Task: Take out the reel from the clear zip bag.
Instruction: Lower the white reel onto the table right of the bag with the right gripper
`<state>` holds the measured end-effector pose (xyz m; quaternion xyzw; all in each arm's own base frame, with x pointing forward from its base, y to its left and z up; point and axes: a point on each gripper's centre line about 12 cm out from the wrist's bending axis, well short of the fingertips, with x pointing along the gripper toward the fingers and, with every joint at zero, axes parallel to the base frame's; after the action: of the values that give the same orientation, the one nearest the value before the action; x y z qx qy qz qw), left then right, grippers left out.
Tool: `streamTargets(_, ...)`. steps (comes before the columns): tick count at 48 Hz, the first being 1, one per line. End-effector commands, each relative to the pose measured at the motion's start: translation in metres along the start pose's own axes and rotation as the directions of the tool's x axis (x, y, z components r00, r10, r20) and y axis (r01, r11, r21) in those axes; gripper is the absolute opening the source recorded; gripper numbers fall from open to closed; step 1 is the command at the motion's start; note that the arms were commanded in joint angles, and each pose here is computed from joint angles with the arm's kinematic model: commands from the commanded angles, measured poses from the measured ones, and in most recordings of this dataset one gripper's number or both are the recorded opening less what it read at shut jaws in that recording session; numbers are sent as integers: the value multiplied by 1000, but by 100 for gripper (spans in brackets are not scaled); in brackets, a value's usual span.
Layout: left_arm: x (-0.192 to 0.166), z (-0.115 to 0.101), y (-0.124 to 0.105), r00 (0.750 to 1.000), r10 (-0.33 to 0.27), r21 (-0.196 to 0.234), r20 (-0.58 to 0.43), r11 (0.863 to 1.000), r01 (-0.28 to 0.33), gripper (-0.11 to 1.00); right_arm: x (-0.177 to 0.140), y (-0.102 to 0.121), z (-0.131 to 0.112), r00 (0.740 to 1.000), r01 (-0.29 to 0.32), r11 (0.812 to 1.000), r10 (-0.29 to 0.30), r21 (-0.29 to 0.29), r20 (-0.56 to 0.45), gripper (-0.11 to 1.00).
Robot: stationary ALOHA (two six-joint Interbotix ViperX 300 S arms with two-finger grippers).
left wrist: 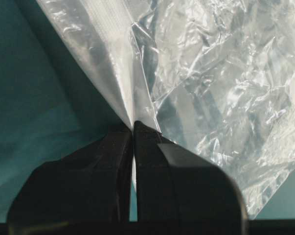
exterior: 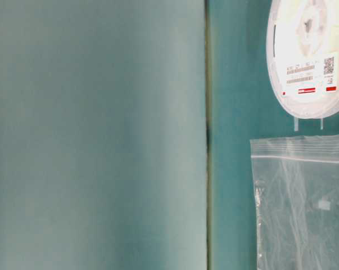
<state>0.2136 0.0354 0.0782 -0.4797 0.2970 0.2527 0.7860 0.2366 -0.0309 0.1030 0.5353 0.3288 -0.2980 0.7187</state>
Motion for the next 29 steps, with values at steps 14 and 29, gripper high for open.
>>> streamTargets(14, 2, 5, -8, 1000, -25, 22, 15, 999, 25, -1, -1, 8, 3, 1000, -26, 1000, 25, 6, 13, 88)
streamTargets(29, 1, 5, -8, 1000, -26, 63, 15, 998, 25, 3, -1, 9, 4, 999, -28, 1000, 28, 7, 15, 88)
